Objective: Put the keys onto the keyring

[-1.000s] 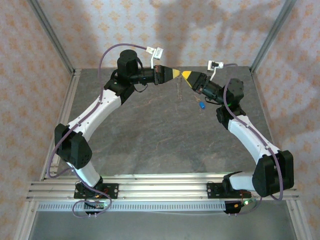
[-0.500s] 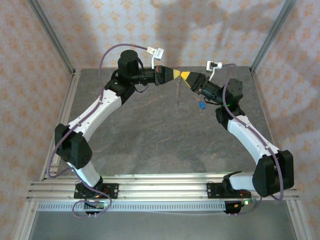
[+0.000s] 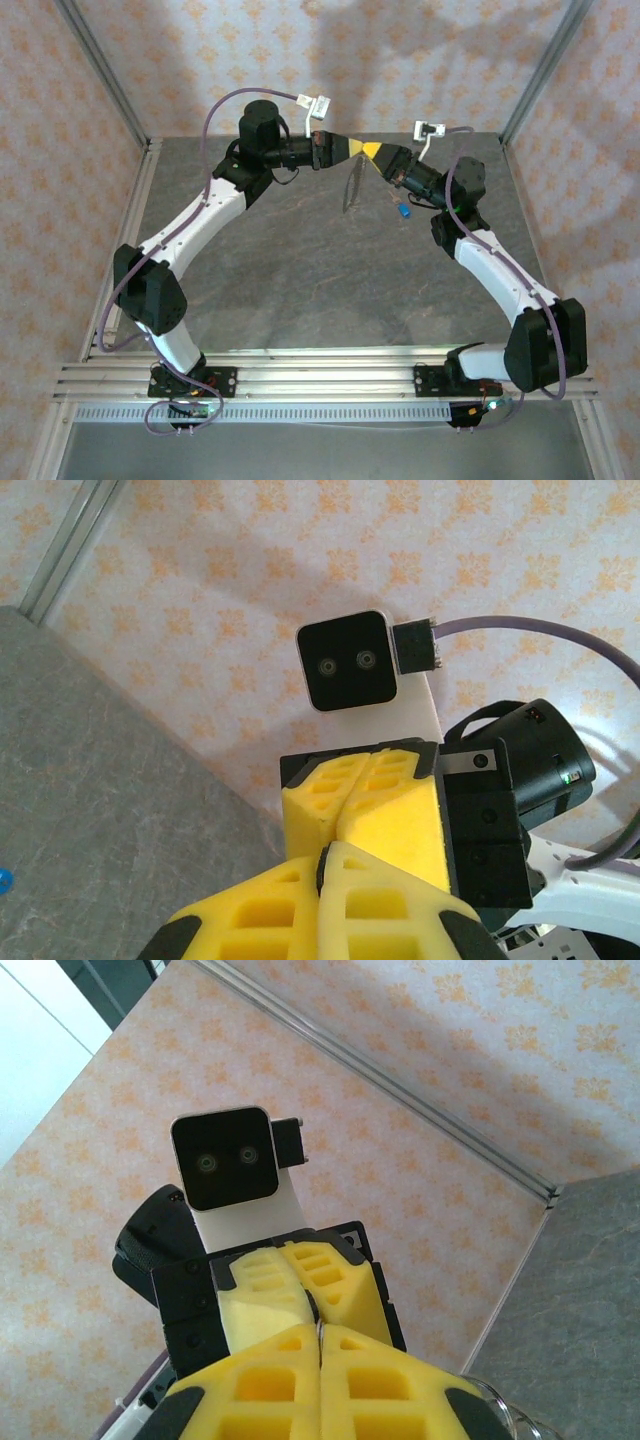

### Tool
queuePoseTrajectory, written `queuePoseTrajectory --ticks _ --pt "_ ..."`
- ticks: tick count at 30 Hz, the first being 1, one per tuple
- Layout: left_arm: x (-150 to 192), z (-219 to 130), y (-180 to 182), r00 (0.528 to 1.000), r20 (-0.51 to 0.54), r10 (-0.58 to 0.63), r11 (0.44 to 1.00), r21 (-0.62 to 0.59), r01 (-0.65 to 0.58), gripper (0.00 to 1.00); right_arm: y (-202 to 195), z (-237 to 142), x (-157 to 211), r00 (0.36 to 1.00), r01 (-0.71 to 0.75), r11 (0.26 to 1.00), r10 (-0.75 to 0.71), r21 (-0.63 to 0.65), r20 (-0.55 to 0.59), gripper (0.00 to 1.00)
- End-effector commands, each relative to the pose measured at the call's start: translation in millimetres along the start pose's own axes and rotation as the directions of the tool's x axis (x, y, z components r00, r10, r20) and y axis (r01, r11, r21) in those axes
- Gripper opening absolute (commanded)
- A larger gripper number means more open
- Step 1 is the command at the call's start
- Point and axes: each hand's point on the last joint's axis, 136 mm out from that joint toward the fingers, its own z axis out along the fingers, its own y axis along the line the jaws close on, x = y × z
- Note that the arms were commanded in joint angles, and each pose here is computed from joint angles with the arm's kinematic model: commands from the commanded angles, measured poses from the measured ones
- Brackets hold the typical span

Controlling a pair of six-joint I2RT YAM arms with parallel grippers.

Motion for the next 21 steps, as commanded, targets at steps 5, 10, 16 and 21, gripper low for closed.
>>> queuePoseTrajectory --ticks 5,10,16,21 --pt "-19 1 -7 0.997 0.081 0.009 1.0 -0.022 -0.007 0.13 21 0 -11 0.996 0.075 0.996 -0.073 -0.046 0.054 0.0" --pt "-33 -15 8 0.97 0.239 -0.041 0.989 -0.127 0.074 0.47 25 -2 -20 0.991 0.089 0.995 -0.084 -0.047 0.106 0.0" --pt "-42 -27 12 0.924 0.368 -0.104 0.982 -0.109 0.154 0.45 36 -2 -32 0.982 0.109 0.991 -0.095 -0.076 0.164 0.0" --pt "-47 -29 9 0.891 0.428 -0.152 0.981 -0.046 0.19 0.36 40 -3 -44 0.97 0.11 0.988 -0.082 -0.11 0.227 0.0"
